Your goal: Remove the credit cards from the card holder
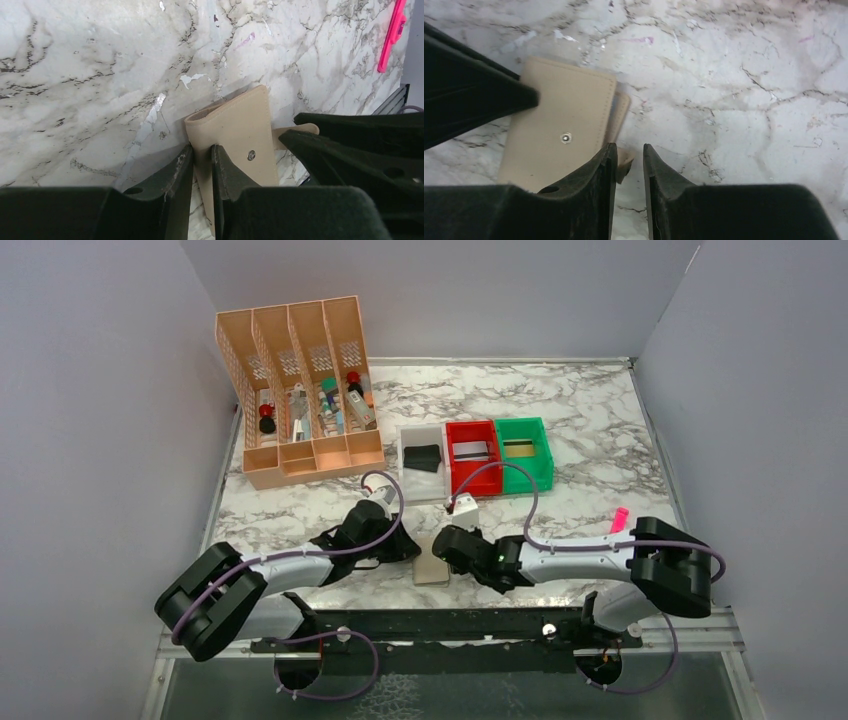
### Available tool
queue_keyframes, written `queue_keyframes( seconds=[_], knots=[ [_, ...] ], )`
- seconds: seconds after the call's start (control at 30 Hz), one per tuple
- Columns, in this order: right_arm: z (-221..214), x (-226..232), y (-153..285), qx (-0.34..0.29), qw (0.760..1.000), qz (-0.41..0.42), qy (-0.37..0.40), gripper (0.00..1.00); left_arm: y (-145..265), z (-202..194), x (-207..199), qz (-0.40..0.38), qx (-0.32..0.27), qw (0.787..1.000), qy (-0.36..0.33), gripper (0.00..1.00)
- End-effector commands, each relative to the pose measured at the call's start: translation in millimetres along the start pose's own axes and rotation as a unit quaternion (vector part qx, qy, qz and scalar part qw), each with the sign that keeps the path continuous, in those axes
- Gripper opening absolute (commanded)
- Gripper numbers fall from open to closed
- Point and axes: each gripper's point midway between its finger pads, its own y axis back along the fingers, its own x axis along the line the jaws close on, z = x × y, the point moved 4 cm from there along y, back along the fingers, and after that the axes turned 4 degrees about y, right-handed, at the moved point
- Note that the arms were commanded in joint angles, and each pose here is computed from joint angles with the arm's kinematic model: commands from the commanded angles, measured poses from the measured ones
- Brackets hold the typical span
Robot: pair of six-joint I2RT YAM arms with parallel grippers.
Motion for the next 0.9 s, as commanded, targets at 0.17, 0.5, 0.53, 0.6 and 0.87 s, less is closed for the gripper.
queue_keyframes(
  seconds=[0.17, 0.5, 0.53, 0.6, 0.87],
  knots=[
    [-10.0, 3.7, -1.6, 0.034, 0.997, 0.043, -0.059, 0.32, 8.3, -18.5, 26.1, 0.060, 0.028, 0.998, -0.005, 0.22],
    [-15.4, 3.2, -6.7, 0.050, 0.991, 0.069, -0.102, 0.21, 11.4, -16.6, 24.8, 0.059, 0.023, 0.998, -0.008, 0.23],
    [-15.3, 2.3, -6.6, 0.049, 0.991, 0.067, -0.103, 0.20, 11.8, -16.0, 24.5, 0.060, 0.021, 0.998, -0.008, 0.23],
    [-12.1, 1.0, -4.7, 0.041, 0.992, 0.067, -0.102, 0.17, 12.6, -14.0, 22.9, 0.058, 0.016, 0.998, -0.009, 0.24],
    [14.7, -14.2, 20.2, -0.021, 0.992, 0.069, -0.101, 0.04, 24.1, 1.3, 11.7, 0.033, -0.043, 0.999, -0.001, 0.51]
  ],
)
